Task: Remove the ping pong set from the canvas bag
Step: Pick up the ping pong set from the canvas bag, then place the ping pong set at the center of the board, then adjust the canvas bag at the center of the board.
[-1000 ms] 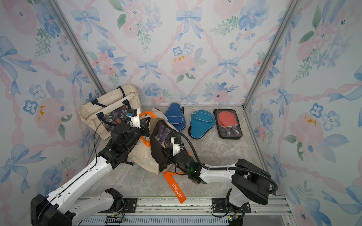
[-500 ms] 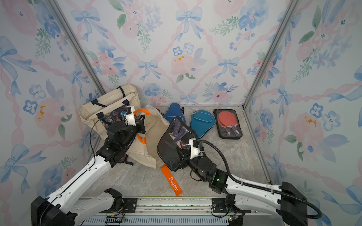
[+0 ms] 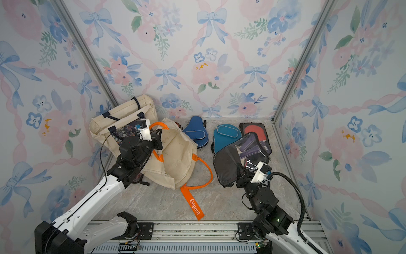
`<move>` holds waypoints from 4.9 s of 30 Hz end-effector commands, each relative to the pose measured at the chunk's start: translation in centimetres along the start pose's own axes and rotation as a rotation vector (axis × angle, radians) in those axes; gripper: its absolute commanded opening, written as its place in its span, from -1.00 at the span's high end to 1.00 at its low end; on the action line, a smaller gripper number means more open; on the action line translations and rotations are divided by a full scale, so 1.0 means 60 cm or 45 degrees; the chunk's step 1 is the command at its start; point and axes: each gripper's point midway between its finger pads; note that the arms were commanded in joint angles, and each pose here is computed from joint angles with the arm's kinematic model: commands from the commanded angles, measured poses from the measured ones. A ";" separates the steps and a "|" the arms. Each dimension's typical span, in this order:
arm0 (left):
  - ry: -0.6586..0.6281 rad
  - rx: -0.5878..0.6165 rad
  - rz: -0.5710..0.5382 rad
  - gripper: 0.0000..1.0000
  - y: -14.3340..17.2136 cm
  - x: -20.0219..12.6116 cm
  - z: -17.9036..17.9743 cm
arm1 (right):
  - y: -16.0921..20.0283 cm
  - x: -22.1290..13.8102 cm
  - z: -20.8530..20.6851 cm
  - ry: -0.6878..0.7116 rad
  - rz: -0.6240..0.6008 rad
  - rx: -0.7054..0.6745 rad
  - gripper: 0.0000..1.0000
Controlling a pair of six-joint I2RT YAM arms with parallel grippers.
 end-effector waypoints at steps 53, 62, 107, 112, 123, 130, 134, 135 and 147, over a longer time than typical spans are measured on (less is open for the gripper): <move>0.072 -0.057 -0.126 1.00 -0.051 -0.010 -0.015 | 0.039 -0.057 -0.350 1.191 0.174 0.698 -0.94; 0.063 -0.052 -0.112 1.00 -0.044 -0.005 -0.014 | -0.062 -0.050 -0.248 1.123 -0.051 0.154 -0.94; 0.065 -0.011 -0.084 1.00 -0.031 0.001 -0.026 | 0.508 0.227 0.121 -0.129 1.004 -0.011 -0.53; 0.070 -0.004 -0.087 1.00 -0.032 -0.002 -0.031 | 0.537 0.243 0.123 -0.164 1.023 -0.003 -0.41; 0.055 0.003 -0.112 1.00 -0.044 -0.012 -0.028 | 0.518 0.242 0.154 -0.226 0.989 -0.092 0.62; 0.035 0.018 -0.114 1.00 -0.046 -0.013 -0.022 | 0.463 0.223 0.184 -0.240 0.952 -0.185 1.00; 0.024 0.035 -0.119 1.00 -0.051 -0.016 -0.019 | 0.423 0.209 0.205 -0.225 0.967 -0.224 1.00; 0.022 0.040 -0.118 1.00 -0.052 -0.016 -0.018 | 0.412 0.206 0.211 -0.225 0.976 -0.224 1.00; 0.086 0.107 0.029 1.00 -0.051 0.003 -0.056 | 0.269 0.153 0.276 -0.295 1.014 -0.194 1.00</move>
Point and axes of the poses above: each gripper's point midway between its finger pads, its own x axis out along the fingers, its own z axis along the line the jaws close on, y = z × x, and after that the axes turned 10 degrees about x, right-handed
